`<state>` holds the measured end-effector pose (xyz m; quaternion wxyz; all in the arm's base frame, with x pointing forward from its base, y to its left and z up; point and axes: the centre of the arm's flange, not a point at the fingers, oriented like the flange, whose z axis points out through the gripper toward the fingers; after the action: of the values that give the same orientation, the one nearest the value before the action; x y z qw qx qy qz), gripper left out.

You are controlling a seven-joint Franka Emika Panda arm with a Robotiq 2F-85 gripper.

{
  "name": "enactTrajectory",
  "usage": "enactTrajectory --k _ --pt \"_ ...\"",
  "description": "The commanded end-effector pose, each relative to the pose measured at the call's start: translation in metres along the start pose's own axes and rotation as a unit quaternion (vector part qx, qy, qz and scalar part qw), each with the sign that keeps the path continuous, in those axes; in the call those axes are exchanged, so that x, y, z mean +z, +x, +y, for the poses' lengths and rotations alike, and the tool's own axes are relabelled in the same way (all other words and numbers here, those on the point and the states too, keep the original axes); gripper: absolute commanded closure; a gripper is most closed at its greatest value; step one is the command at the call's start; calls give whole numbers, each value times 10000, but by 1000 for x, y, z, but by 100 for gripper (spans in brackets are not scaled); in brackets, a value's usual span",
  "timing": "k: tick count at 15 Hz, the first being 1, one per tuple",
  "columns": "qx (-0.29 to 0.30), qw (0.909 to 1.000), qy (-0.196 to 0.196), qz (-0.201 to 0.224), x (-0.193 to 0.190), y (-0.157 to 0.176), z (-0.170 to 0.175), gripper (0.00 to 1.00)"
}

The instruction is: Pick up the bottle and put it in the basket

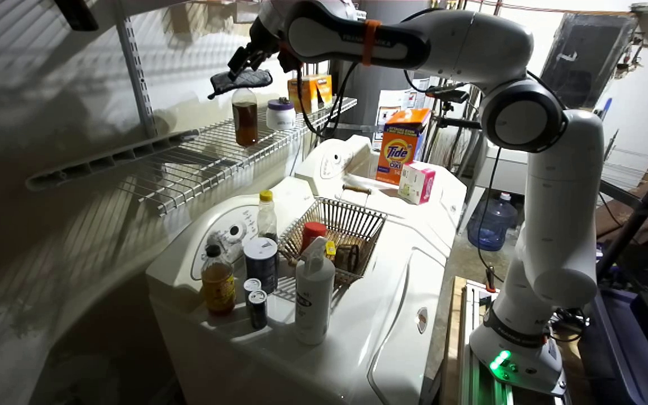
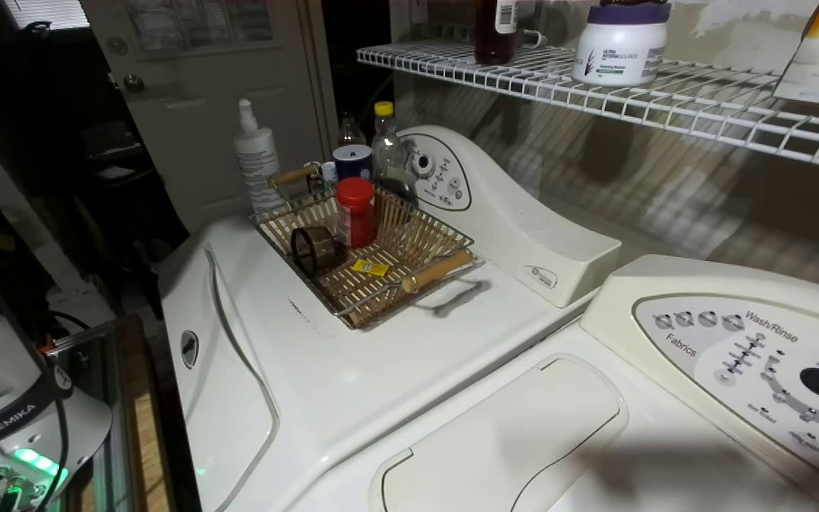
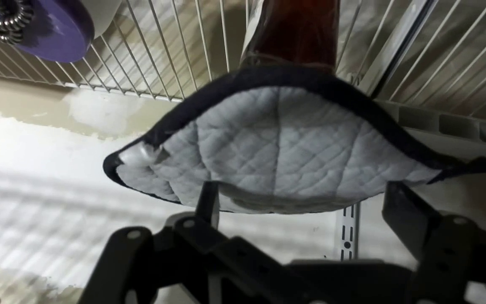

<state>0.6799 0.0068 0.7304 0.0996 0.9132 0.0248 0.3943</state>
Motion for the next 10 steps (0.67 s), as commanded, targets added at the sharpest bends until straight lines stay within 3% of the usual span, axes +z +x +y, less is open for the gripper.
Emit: enactTrajectory --k 1,7,8,9,10 --pt "39 10000 10 -24 12 15 4 0" --pt "90 9997 88 -205 26 9 8 1" --pt "88 9997 99 -219 27 9 9 4" --pt "63 9996 132 -228 28 8 10 25" --pt "63 9995 150 -252 29 7 10 30"
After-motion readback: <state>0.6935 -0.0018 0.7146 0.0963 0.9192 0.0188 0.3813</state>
